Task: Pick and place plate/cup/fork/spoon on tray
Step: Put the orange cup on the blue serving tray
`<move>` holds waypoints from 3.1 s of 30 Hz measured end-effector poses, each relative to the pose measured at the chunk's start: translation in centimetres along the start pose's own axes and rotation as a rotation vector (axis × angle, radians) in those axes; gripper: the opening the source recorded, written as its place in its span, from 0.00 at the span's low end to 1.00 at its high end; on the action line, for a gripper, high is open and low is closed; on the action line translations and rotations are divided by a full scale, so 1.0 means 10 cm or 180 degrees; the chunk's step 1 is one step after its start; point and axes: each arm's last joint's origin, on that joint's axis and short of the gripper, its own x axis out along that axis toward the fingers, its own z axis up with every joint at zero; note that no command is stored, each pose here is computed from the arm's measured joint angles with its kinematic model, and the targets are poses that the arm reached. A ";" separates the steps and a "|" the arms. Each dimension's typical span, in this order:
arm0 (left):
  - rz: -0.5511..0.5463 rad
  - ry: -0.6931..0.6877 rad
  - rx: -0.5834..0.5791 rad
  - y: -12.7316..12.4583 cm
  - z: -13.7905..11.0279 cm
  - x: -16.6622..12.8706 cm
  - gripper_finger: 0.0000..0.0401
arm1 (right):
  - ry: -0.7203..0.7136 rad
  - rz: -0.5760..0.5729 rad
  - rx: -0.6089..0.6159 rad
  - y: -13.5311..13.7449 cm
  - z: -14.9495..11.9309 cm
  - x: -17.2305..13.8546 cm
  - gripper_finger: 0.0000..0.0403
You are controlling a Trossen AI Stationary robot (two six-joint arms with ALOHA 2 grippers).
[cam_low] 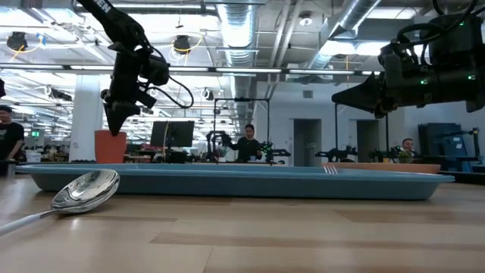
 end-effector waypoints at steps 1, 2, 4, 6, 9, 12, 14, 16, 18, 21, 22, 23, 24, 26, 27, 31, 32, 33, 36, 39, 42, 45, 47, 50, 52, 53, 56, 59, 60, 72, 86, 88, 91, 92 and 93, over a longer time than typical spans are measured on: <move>-0.0005 0.0015 0.0034 0.00 0.00 0.00 0.26 | 0.0000 -0.0001 0.0001 0.00 0.00 0.00 0.03; -0.0007 0.0025 0.0054 0.00 -0.01 0.00 0.25 | 0.0000 0.0000 0.0002 0.00 0.00 0.00 0.03; -0.0018 0.0026 0.0075 0.00 -0.01 0.00 0.22 | 0.0000 0.0000 0.0002 0.00 0.00 0.00 0.03; -0.0027 0.0032 0.0107 0.00 -0.01 0.00 0.20 | 0.0001 -0.0001 0.0002 0.00 0.00 0.00 0.03; -0.0029 0.0035 0.0147 -0.01 -0.01 0.00 0.15 | 0.0001 -0.0001 0.0002 0.00 0.00 0.00 0.03; -0.0030 0.0037 0.0203 -0.01 -0.01 0.00 0.09 | 0.0001 -0.0001 0.0002 0.00 0.00 0.00 0.03; -0.0026 0.0048 0.0245 -0.01 -0.02 0.00 0.04 | 0.0001 -0.0001 0.0002 0.00 0.00 0.00 0.03; -0.0031 0.0075 0.0277 0.00 -0.02 -0.01 0.01 | 0.0001 -0.0001 0.0002 0.00 0.00 0.00 0.03; -0.0019 0.0042 0.0275 0.00 -0.02 -0.02 0.01 | 0.0001 -0.0001 0.0002 0.00 0.00 0.00 0.03; -0.0057 -0.0011 0.0314 0.00 -0.04 -0.07 0.01 | 0.0001 -0.0001 0.0001 0.00 0.00 0.00 0.03; -0.0060 -0.0041 0.0331 0.00 -0.05 -0.09 0.01 | 0.0003 -0.0001 0.0000 0.00 0.00 0.00 0.03; -0.0062 -0.0071 0.0352 0.00 -0.07 -0.12 0.01 | 0.0003 -0.0001 0.0001 0.00 0.00 0.00 0.03; -0.0068 -0.0105 0.0375 0.00 -0.09 -0.16 0.00 | 0.0003 -0.0001 0.0000 0.00 0.00 0.00 0.03; -0.0145 -0.0203 0.0407 -0.02 -0.13 -0.25 0.01 | 0.0007 -0.0002 -0.0001 0.00 0.00 0.00 0.03; -0.0203 -0.0253 0.0417 -0.03 -0.16 -0.29 0.01 | 0.0007 -0.0002 -0.0001 0.00 0.00 0.00 0.03; -0.0424 -0.0500 0.0573 -0.12 -0.26 -0.49 0.00 | 0.0007 -0.0002 -0.0001 0.00 0.00 0.00 0.03; -0.0474 -0.0549 0.0640 -0.16 -0.29 -0.53 0.00 | 0.0008 -0.0002 -0.0001 0.00 0.00 0.00 0.03; -0.0505 -0.0584 0.0706 -0.19 -0.31 -0.57 0.00 | 0.0009 -0.0002 -0.0001 0.00 0.00 0.00 0.03; -0.0514 -0.0678 0.0873 -0.30 -0.37 -0.69 0.00 | 0.0009 -0.0002 -0.0001 0.00 0.00 0.00 0.03; -0.0534 -0.0773 0.0989 -0.43 -0.40 -0.78 0.00 | 0.0009 -0.0002 0.0006 0.00 0.00 0.00 0.03; -0.0678 -0.0850 0.1106 -0.59 -0.42 -0.85 0.00 | 0.0009 -0.0002 0.0018 0.00 0.00 0.00 0.03; -0.0891 -0.0888 0.1277 -0.76 -0.43 -0.89 0.00 | 0.0010 -0.0002 0.0018 0.00 0.00 0.00 0.03; -0.0982 -0.0891 0.1353 -0.86 -0.43 -0.91 0.00 | 0.0011 -0.0002 0.0019 0.00 0.00 0.00 0.03; -0.1031 -0.0947 0.1448 -1.00 -0.44 -0.95 0.00 | 0.0013 -0.0002 0.0019 0.00 0.00 0.00 0.03; -0.1060 -0.0952 0.1476 -1.06 -0.45 -0.97 0.00 | 0.0014 -0.0003 0.0018 0.00 0.00 0.00 0.03; -0.1079 -0.0954 0.1474 -1.09 -0.46 -0.99 0.00 | 0.0021 -0.0005 0.0017 0.00 -0.01 0.00 0.03; -0.1140 -0.0944 0.1456 -1.17 -0.48 -1.01 0.00 | 0.0058 -0.0021 0.0009 -0.01 -0.02 0.00 0.03; -0.1184 -0.0969 0.1427 -1.23 -0.50 -1.04 0.00 | 0.0107 -0.0051 0.0000 -0.02 -0.03 0.01 0.03; -0.1197 -0.0973 0.1397 -1.25 -0.50 -1.04 0.00 | 0.0098 -0.0059 0.0007 -0.02 -0.02 0.01 0.03; -0.1284 -0.1052 0.1231 -1.39 -0.51 -1.01 0.00 | 0.0114 -0.0069 0.0003 -0.03 -0.02 0.03 0.03; -0.1152 -0.1146 0.1069 -1.39 -0.47 -0.91 0.00 | 0.0109 -0.0072 0.0004 -0.03 -0.02 0.03 0.03; -0.1165 -0.1177 0.1028 -1.40 -0.46 -0.91 0.00 | 0.0102 -0.0071 0.0020 -0.03 -0.02 0.03 0.03; -0.1177 -0.1215 0.1001 -1.40 -0.45 -0.92 0.00 | 0.0093 -0.0072 0.0023 -0.03 -0.01 0.03 0.03; -0.1179 -0.1215 0.0991 -1.40 -0.45 -0.92 0.00 | 0.0092 -0.0072 0.0030 -0.03 -0.01 0.03 0.03; -0.1179 -0.1210 0.0986 -1.40 -0.45 -0.92 0.00 | 0.0092 -0.0072 0.0035 -0.03 -0.01 0.03 0.03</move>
